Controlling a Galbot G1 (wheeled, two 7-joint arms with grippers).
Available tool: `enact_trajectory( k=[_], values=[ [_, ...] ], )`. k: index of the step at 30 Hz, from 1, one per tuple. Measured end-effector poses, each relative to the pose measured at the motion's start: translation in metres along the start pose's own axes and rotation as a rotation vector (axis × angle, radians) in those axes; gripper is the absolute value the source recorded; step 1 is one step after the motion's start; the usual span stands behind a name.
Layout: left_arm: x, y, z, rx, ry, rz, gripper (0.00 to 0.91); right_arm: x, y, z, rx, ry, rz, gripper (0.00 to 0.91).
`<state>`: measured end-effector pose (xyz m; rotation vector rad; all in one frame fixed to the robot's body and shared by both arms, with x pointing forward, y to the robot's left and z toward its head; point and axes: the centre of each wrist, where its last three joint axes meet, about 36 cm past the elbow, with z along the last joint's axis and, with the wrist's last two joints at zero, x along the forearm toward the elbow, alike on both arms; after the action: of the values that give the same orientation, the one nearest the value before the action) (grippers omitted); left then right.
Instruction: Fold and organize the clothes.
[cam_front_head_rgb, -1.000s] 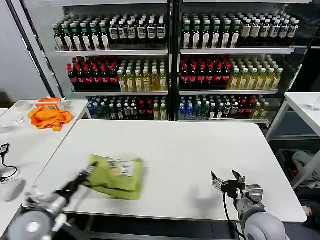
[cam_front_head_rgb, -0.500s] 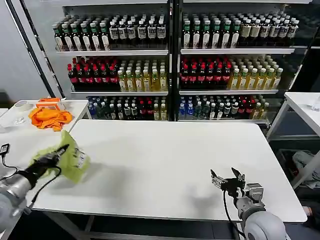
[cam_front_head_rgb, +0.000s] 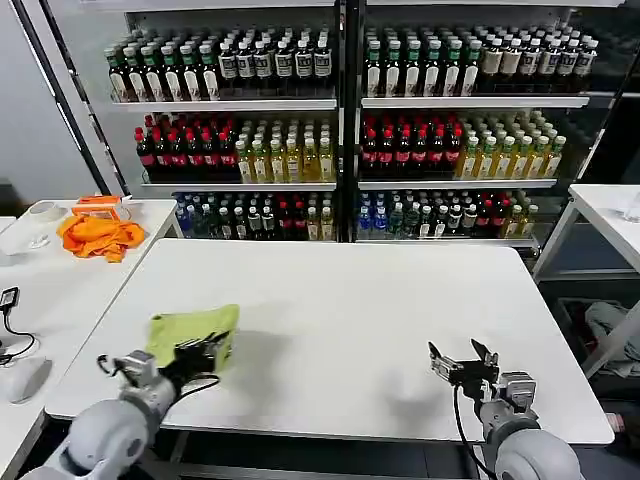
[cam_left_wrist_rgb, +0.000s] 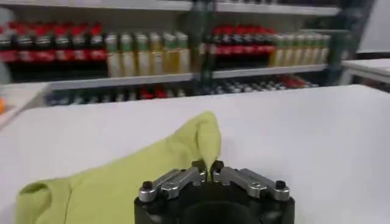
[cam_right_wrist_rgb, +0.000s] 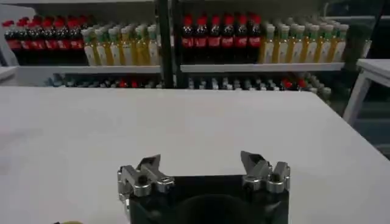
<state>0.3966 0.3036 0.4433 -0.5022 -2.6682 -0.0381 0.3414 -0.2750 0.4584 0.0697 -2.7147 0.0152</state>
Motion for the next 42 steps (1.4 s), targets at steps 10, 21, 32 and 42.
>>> enact_trajectory(
  k=[10,21,32,42],
  values=[
    [-0.052,-0.052,-0.011,-0.010,-0.016,0.112,0.020,0.001,-0.004,0.002,-0.006,0.002,0.019,0.907],
    [-0.125,-0.118,-0.016,-0.057,-0.027,0.220,0.907,0.002,-0.004,0.002,-0.010,0.005,0.013,0.907],
    [-0.158,-0.137,-0.015,-0.046,-0.129,0.254,0.907,-0.008,0.003,-0.003,-0.034,-0.016,-0.057,0.907],
    [-0.121,-0.097,-0.007,0.084,-0.237,0.165,0.907,-0.050,0.033,-0.020,-0.133,-0.028,-0.208,0.907]
  ],
)
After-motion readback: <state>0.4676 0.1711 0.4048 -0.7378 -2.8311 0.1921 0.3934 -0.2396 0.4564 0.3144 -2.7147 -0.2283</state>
